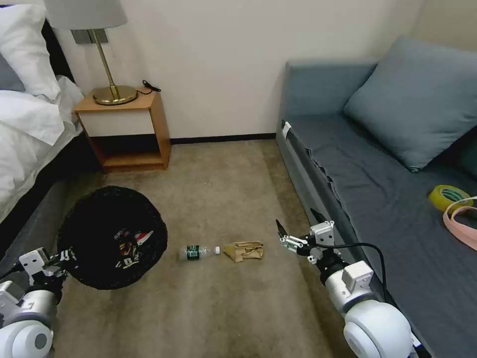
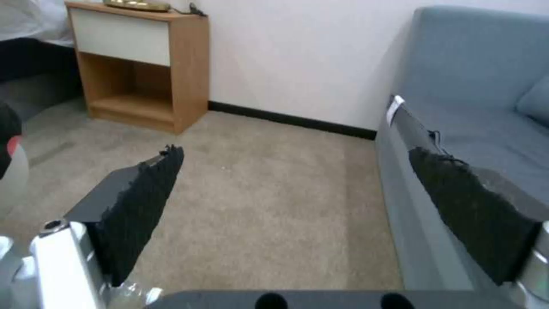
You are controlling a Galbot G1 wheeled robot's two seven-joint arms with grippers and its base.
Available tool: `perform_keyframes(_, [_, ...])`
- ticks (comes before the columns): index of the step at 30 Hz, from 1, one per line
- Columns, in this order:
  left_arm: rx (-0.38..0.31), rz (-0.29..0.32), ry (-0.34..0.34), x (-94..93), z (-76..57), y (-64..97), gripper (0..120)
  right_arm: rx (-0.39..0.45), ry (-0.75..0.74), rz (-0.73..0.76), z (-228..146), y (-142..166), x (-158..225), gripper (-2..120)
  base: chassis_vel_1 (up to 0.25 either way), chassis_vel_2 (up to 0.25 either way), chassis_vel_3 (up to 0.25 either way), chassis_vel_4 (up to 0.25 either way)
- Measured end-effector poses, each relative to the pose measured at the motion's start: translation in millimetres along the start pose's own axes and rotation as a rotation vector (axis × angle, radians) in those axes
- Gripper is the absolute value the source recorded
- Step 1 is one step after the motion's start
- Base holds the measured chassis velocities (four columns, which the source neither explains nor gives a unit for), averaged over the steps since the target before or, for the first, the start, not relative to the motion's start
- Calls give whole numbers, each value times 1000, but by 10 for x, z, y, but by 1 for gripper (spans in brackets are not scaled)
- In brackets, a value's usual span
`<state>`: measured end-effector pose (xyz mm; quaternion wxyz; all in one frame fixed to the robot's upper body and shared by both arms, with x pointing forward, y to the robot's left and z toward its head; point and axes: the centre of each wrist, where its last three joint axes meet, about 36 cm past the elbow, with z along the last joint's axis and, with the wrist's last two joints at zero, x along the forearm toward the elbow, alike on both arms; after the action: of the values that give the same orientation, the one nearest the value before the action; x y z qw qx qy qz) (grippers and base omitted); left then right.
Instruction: Pick up the trash bin, then pick up the garbage on the floor and place it into the trash bin.
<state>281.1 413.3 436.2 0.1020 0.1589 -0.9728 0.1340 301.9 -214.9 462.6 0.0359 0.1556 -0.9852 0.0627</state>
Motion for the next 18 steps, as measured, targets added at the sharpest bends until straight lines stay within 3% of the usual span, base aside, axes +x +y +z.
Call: perform_keyframes(18, [5, -12, -13, -14, -50, 87, 1, -2, 14, -33, 18, -20, -86, 100, -73, 79, 84, -75])
